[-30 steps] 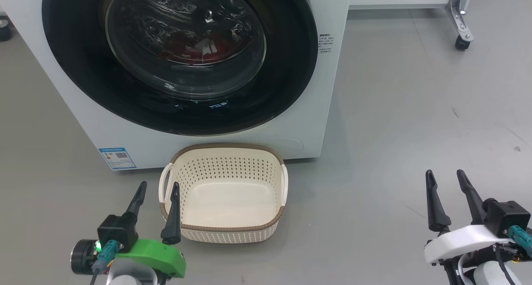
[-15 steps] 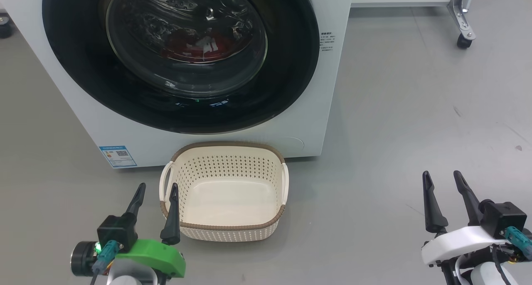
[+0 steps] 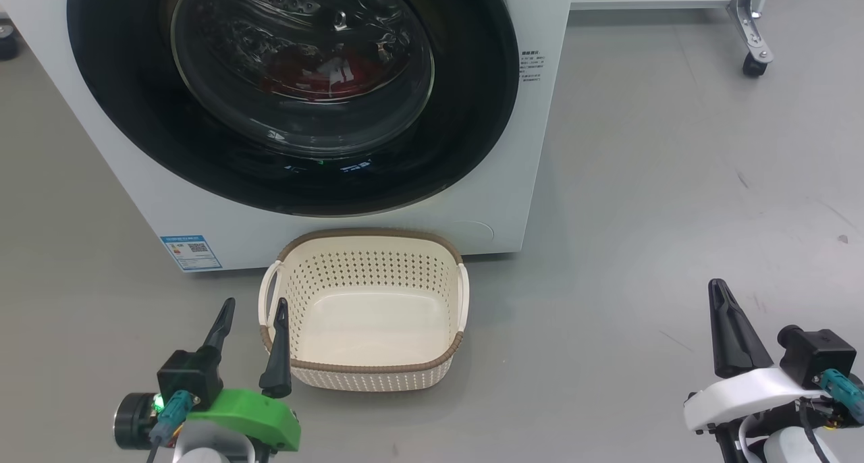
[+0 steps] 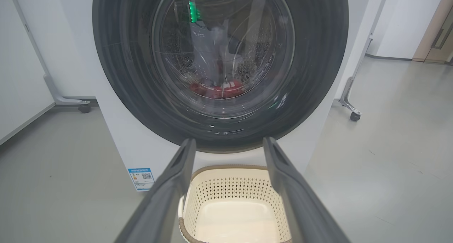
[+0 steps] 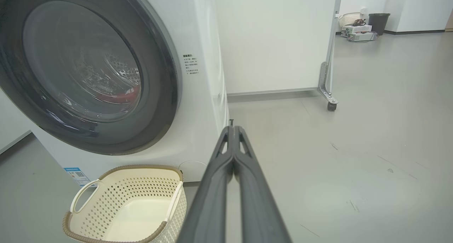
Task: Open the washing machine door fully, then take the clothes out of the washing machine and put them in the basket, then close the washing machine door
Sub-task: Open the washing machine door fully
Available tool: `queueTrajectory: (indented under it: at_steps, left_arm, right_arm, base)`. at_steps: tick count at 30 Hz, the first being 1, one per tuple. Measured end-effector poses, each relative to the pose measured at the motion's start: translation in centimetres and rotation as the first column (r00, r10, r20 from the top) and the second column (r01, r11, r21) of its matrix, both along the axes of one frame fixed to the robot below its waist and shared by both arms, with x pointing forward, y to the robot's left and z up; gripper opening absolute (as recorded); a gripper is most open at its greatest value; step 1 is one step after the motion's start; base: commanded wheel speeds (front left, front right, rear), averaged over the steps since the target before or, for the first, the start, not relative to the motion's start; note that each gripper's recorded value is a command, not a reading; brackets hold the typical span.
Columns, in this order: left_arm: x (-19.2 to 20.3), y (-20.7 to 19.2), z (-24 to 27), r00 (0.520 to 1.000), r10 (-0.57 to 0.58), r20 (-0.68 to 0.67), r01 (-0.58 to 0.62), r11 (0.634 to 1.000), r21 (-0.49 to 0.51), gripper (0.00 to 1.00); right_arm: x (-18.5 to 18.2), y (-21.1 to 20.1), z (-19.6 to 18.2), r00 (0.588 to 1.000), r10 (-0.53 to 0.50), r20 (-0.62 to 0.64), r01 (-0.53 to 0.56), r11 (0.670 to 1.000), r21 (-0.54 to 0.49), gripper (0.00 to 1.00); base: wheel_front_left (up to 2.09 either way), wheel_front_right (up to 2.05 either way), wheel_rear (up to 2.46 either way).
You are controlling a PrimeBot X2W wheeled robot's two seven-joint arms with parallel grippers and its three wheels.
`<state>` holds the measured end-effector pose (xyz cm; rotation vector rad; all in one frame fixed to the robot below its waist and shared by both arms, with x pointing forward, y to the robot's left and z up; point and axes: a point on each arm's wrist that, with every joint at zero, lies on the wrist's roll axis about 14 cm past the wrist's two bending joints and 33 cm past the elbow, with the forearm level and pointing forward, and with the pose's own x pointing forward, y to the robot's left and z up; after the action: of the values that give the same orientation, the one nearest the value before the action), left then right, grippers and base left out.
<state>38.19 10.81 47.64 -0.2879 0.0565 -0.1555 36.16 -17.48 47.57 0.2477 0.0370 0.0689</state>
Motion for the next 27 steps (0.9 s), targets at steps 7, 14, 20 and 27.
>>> queueTrajectory:
  at_steps: [7, 14, 20, 27]
  left_arm:
    - [0.0, 0.2, -0.1, 1.000, 0.006, -0.002, -0.006, 1.000, -0.001, 1.00]
    - [0.0, 0.3, -0.2, 1.000, 0.010, -0.005, -0.010, 1.000, 0.005, 1.00]
    - [0.1, 0.4, -0.5, 1.000, 0.013, -0.013, -0.013, 1.000, 0.005, 1.00]
    - [1.0, 0.4, -0.6, 1.000, 0.008, -0.010, -0.008, 1.000, 0.014, 1.00]
  right_arm:
    - [0.0, 0.1, 0.0, 1.000, 0.006, 0.001, -0.006, 1.000, 0.015, 0.00]
    - [0.1, 0.2, -0.7, 0.999, -0.027, -0.022, 0.030, 0.990, 0.136, 0.00]
    - [0.2, -0.6, -1.5, 0.992, -0.106, -0.062, 0.121, 0.932, 0.342, 0.00]
    - [1.9, -2.1, -2.4, 0.975, -0.167, -0.143, 0.220, 0.774, 0.594, 0.00]
  base:
    - [0.00, 0.00, 0.00]
    - [0.00, 0.00, 0.00]
    - [0.00, 0.00, 0.00]
    - [0.00, 0.00, 0.00]
